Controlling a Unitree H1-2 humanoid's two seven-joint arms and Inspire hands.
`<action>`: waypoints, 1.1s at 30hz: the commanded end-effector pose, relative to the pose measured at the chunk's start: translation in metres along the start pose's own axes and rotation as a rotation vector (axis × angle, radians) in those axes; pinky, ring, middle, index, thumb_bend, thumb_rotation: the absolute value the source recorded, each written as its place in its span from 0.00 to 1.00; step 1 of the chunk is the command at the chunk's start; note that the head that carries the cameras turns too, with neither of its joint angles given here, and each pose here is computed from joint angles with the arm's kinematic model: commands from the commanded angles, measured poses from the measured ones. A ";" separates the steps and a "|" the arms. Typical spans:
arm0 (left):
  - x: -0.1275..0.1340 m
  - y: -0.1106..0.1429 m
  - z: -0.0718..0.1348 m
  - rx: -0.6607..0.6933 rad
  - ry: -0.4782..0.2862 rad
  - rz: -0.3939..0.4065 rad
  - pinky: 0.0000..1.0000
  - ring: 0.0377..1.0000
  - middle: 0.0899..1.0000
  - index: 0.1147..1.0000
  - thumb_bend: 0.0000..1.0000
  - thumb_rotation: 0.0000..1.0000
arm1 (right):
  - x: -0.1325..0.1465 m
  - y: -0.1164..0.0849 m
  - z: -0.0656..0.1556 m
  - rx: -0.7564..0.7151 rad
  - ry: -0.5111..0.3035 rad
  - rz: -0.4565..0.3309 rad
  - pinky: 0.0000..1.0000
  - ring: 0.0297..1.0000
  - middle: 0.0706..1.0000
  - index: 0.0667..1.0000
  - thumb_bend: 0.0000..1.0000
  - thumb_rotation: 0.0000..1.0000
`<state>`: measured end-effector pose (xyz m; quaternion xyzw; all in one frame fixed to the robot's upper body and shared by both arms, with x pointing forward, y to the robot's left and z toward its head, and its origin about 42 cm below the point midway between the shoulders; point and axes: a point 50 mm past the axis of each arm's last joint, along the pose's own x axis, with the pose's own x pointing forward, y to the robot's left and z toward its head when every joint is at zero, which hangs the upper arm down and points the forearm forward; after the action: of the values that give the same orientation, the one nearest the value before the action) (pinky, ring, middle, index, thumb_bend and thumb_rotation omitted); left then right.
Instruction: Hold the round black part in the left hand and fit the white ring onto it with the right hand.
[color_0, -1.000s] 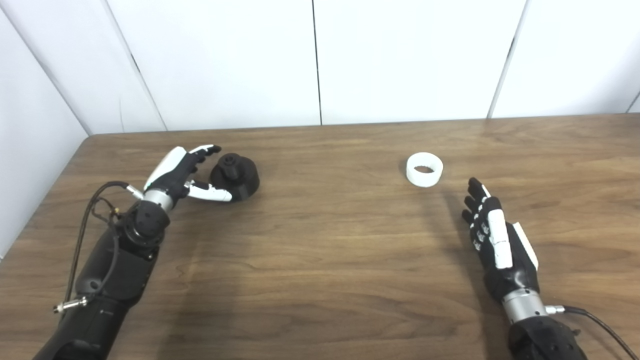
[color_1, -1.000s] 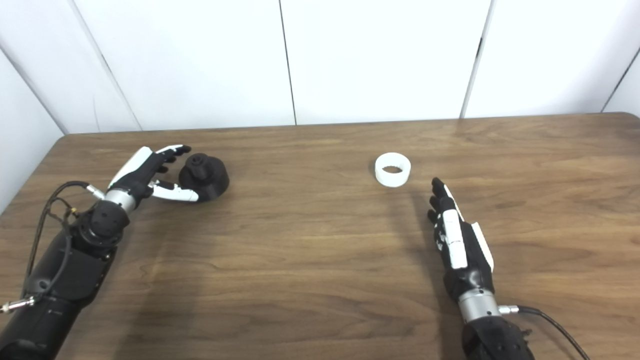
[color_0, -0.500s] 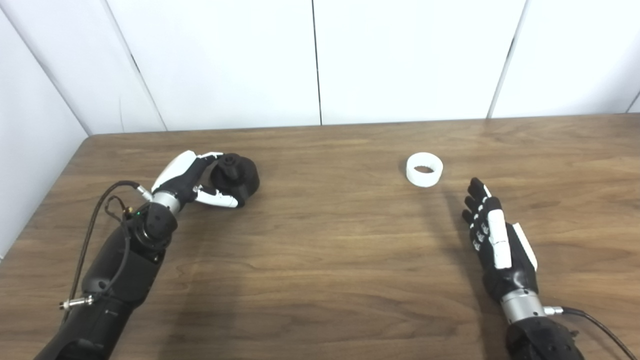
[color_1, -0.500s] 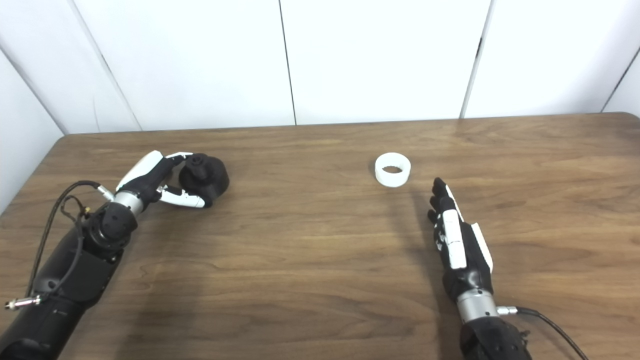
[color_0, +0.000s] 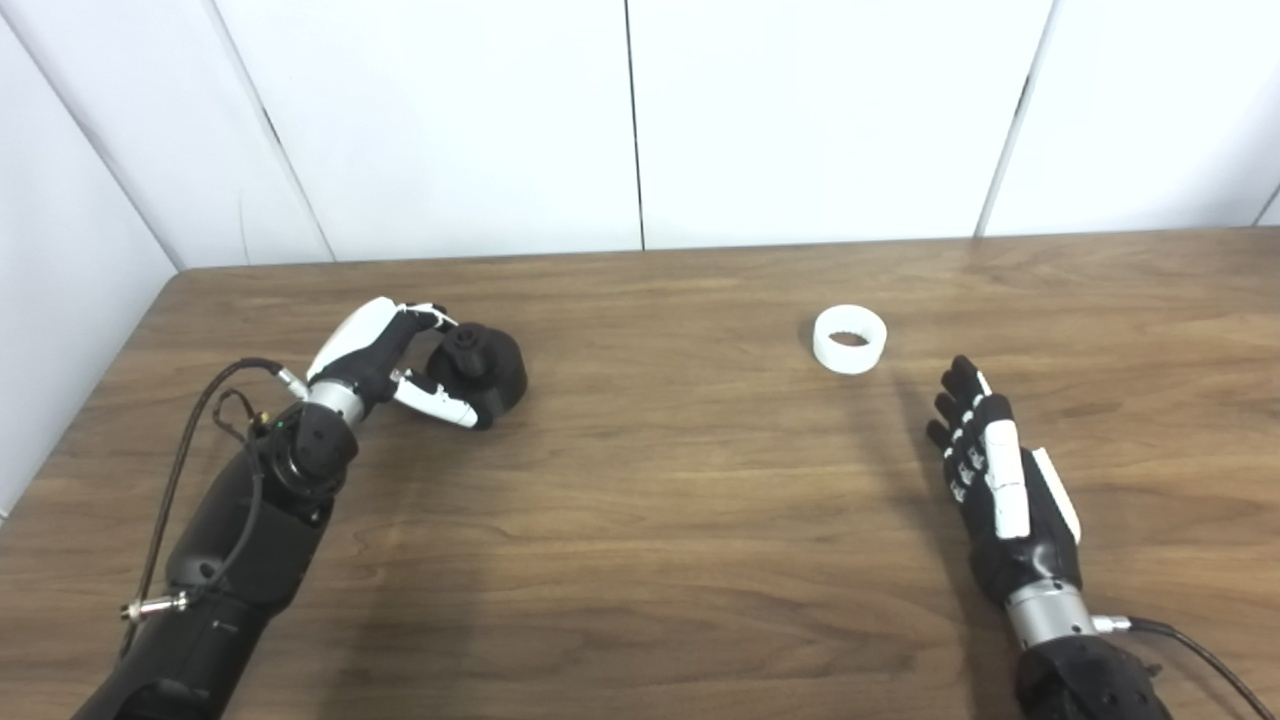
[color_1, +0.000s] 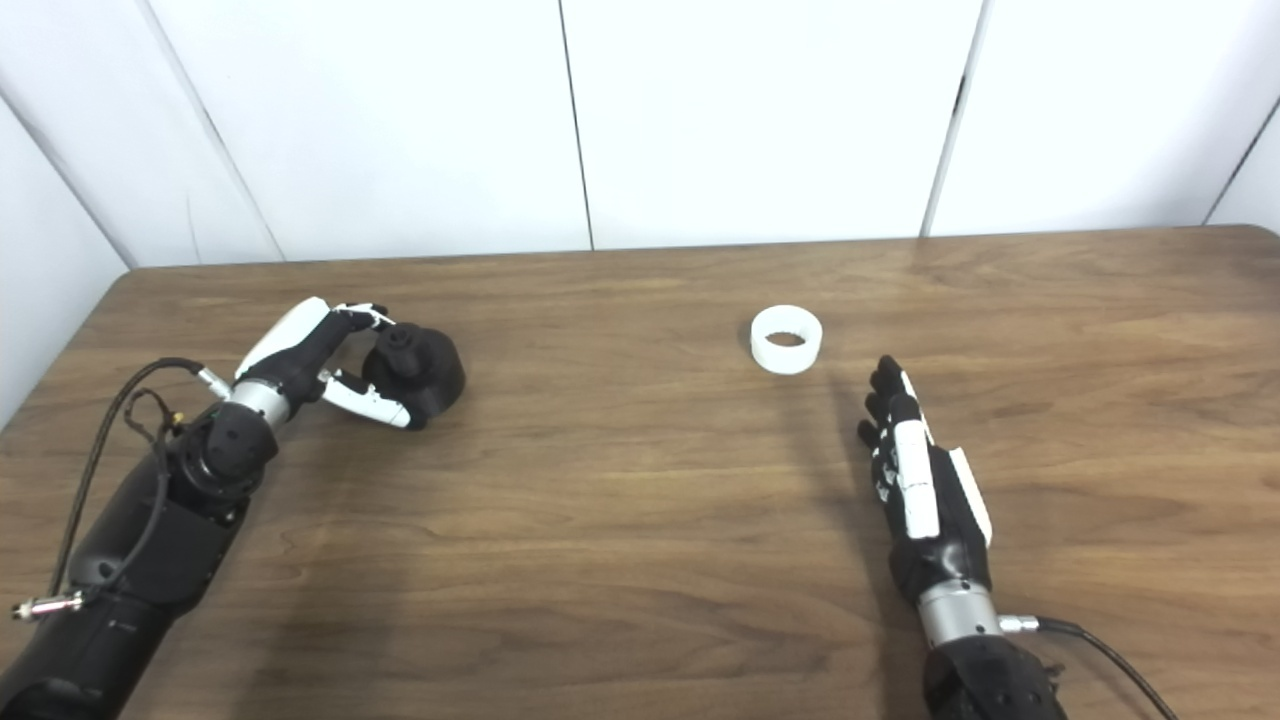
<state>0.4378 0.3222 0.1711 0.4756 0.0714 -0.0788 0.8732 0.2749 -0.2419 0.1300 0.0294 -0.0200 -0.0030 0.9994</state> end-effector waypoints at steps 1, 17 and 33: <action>0.004 0.029 0.019 0.016 -0.074 0.095 0.95 1.00 0.91 0.53 0.88 0.16 | 0.002 0.002 0.013 0.006 -0.073 0.013 1.00 1.00 0.99 1.00 0.59 1.00; -0.017 0.016 0.032 0.011 -0.146 0.064 0.93 0.99 0.91 0.54 0.86 0.14 | 0.005 0.005 0.016 0.013 -0.072 0.026 1.00 1.00 0.99 1.00 0.58 1.00; -0.064 -0.027 0.059 0.041 -0.287 -0.120 0.91 0.98 0.91 0.55 0.89 0.15 | 0.004 0.010 0.015 0.005 -0.060 0.038 1.00 1.00 0.99 1.00 0.59 1.00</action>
<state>0.3698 0.2614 0.1744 0.4607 0.0073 -0.2048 0.8636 0.2754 -0.2373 0.1305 0.0311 -0.0176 0.0063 0.9993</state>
